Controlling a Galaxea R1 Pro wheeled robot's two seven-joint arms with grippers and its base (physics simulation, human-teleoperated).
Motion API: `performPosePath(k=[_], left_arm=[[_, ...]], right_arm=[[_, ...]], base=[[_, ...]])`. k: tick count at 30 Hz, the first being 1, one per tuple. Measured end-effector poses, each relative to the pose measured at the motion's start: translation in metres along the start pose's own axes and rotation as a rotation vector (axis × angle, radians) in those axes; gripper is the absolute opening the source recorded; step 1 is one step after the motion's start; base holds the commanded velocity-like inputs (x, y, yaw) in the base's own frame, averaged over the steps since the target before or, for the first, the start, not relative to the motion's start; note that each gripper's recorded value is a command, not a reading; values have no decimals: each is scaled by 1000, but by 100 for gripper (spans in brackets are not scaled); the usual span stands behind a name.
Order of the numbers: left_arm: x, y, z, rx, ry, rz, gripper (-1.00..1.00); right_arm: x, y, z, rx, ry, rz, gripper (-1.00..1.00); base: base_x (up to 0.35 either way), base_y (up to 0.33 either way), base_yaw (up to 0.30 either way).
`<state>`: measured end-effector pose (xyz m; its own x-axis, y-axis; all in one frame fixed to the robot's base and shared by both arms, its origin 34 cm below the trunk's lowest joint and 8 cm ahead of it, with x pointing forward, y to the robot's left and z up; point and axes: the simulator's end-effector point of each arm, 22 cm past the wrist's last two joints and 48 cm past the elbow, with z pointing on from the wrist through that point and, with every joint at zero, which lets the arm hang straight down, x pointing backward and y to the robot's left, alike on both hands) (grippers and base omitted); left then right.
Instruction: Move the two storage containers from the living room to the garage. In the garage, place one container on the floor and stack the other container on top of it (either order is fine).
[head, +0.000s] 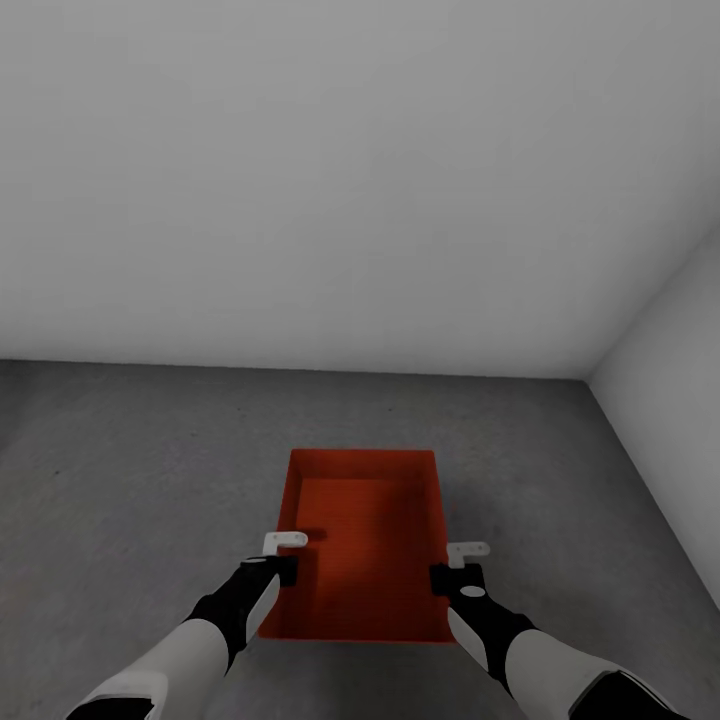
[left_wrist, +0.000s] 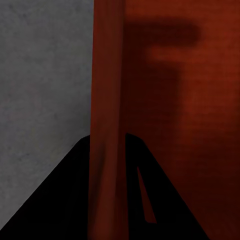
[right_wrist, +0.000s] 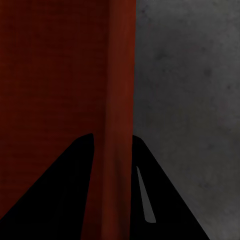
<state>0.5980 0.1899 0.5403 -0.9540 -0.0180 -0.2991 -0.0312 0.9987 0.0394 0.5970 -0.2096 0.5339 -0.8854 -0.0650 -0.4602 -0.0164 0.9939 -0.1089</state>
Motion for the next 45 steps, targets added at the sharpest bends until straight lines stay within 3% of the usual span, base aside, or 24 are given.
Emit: performPosePath(k=[12,45], left_arm=[[1,0,3,0,0,0,-100],[14,-2,50,0,1,0,-100]], right_arm=[[1,0,3,0,0,0,-100],[22,5,46,1,1,-1,-100]], base=[[0,0,0],[0,0,0]])
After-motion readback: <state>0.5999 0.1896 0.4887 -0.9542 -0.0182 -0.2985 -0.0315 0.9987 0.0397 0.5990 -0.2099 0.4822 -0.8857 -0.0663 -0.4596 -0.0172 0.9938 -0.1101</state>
